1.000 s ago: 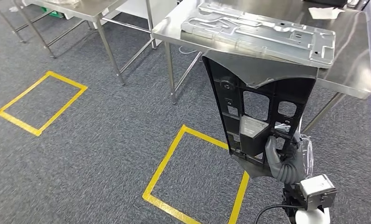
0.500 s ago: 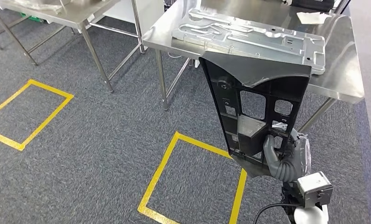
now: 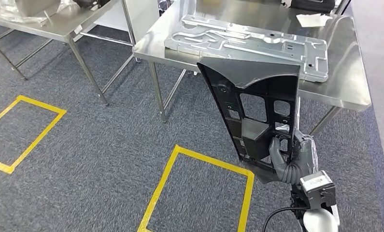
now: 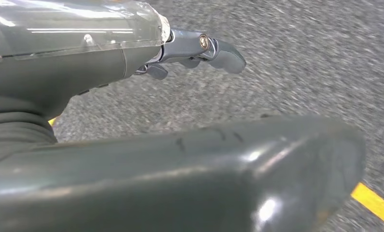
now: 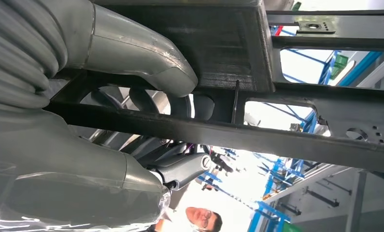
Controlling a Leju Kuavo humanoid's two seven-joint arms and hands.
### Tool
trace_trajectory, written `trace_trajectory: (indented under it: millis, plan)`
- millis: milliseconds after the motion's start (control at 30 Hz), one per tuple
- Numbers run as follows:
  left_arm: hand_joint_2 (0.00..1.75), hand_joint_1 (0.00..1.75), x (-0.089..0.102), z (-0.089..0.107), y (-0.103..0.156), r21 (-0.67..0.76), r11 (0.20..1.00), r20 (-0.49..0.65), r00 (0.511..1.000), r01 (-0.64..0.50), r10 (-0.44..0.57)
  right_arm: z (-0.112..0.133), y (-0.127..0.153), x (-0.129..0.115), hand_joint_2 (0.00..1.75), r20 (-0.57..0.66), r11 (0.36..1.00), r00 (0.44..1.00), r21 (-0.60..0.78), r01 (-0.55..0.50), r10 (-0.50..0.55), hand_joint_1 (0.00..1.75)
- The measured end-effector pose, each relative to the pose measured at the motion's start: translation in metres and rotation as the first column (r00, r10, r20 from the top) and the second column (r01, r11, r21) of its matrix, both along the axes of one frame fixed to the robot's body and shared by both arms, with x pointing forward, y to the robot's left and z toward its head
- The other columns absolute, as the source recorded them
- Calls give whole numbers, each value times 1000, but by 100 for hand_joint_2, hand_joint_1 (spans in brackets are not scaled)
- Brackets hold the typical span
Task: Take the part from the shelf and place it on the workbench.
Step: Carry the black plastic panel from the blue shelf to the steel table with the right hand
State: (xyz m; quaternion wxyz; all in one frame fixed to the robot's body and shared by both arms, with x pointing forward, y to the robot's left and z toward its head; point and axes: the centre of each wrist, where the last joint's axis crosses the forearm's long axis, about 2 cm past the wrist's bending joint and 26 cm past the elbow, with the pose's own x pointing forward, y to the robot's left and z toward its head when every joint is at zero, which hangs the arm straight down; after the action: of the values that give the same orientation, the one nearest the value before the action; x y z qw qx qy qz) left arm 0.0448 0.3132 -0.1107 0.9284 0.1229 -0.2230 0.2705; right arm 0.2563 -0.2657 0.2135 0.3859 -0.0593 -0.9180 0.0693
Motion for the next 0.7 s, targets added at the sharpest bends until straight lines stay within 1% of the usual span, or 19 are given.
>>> trace_trajectory:
  millis: [333,433,567,700]
  plan:
    - [0,0,-1,0,0,-6,1000,-3,1000,16,-16,0,-2,2,175,-17,1000,1000,-23,18,-19,175]
    - [0,0,-2,0,0,-10,1000,-6,1000,23,-23,4,-5,8,175,-33,998,999,-46,37,-38,175]
    - [0,0,0,0,-3,-20,999,1,999,32,-32,24,-12,30,175,-34,995,998,-84,55,-58,175]
    - [0,0,8,1,-2,-19,999,16,999,41,-41,62,-16,56,175,22,993,997,-95,70,-68,175]
